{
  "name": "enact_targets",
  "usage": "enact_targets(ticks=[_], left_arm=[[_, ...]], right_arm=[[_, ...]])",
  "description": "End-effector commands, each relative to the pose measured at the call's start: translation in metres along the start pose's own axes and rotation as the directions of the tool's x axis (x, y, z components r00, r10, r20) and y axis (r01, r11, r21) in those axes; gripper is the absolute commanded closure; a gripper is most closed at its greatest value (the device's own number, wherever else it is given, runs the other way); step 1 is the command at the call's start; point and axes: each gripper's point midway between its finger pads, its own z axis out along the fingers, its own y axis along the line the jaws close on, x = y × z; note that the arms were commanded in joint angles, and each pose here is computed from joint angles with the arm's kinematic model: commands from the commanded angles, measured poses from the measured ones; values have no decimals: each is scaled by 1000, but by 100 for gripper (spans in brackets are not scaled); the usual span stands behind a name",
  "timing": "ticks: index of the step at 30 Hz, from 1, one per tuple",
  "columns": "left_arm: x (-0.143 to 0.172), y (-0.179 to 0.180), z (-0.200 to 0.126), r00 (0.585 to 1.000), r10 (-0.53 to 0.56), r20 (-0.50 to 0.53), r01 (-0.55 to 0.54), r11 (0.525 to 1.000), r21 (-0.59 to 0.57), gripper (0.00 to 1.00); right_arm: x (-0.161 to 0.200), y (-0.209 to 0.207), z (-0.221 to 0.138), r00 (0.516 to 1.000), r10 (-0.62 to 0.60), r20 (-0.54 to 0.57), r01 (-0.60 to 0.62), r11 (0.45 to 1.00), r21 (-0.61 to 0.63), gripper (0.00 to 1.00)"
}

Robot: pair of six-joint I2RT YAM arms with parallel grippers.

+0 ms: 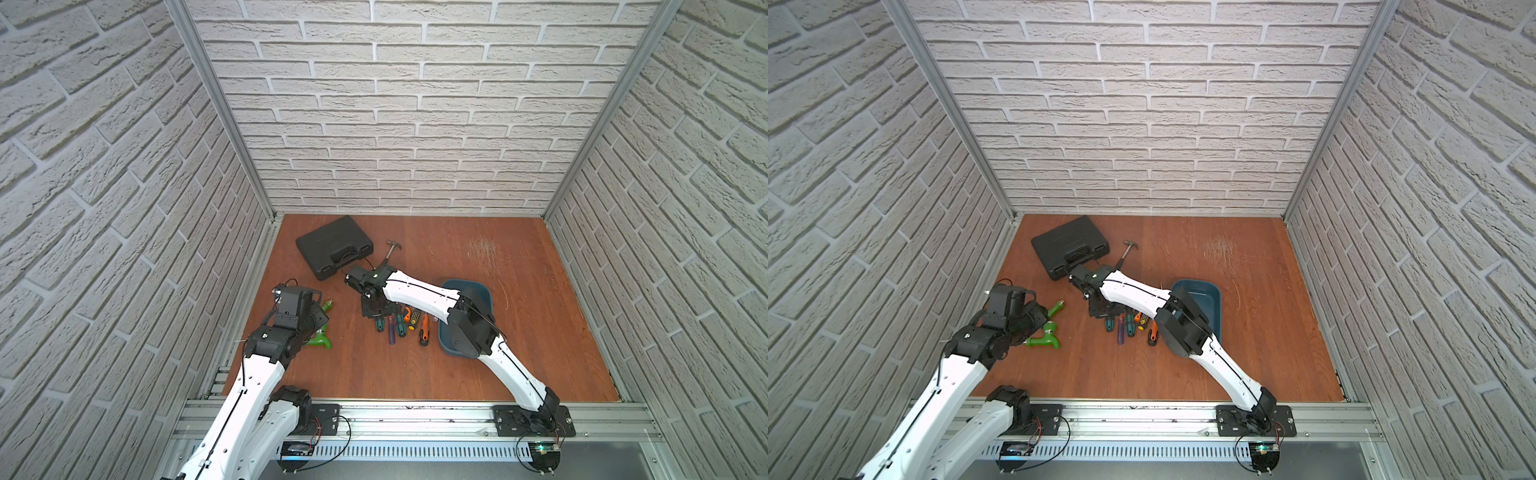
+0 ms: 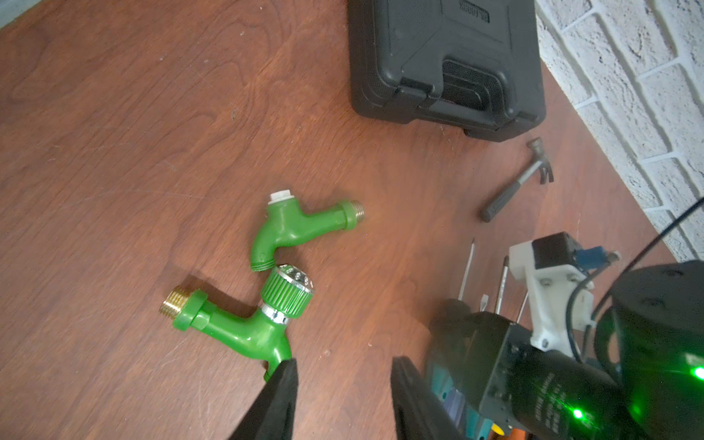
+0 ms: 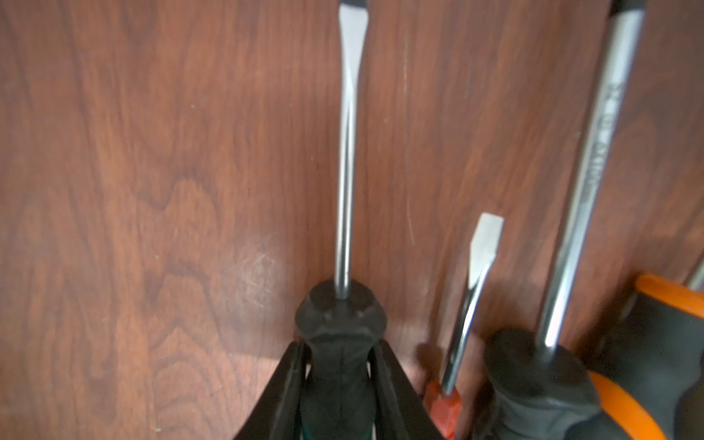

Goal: Put the screwdriver on the desktop into the storage box
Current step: Pick up the screwdriver from the center of the board.

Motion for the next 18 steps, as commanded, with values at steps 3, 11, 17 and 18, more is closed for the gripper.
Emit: enact_targets(ticks=[3,11,17,18], left_arm=[[-3,-1,-1,1000,-8,16,8,1000,13,54],[4,-5,5,1000,3,-21,-2,999,32,54],[7,-8,7,999,23,-35,-21,998,52,54],[7,-8,7,999,22,-36,-20,998,52,54]], right_arm=[[-18,8,-41,995,35,95,-29,998,-63,77],[-30,-4,-111,974,103,204,-73,986,-147,79],[-6,-77,-156,953,131,272,-107,989,-101,79],[-1,-94,-160,950,140,280,-120,989,-88,79]])
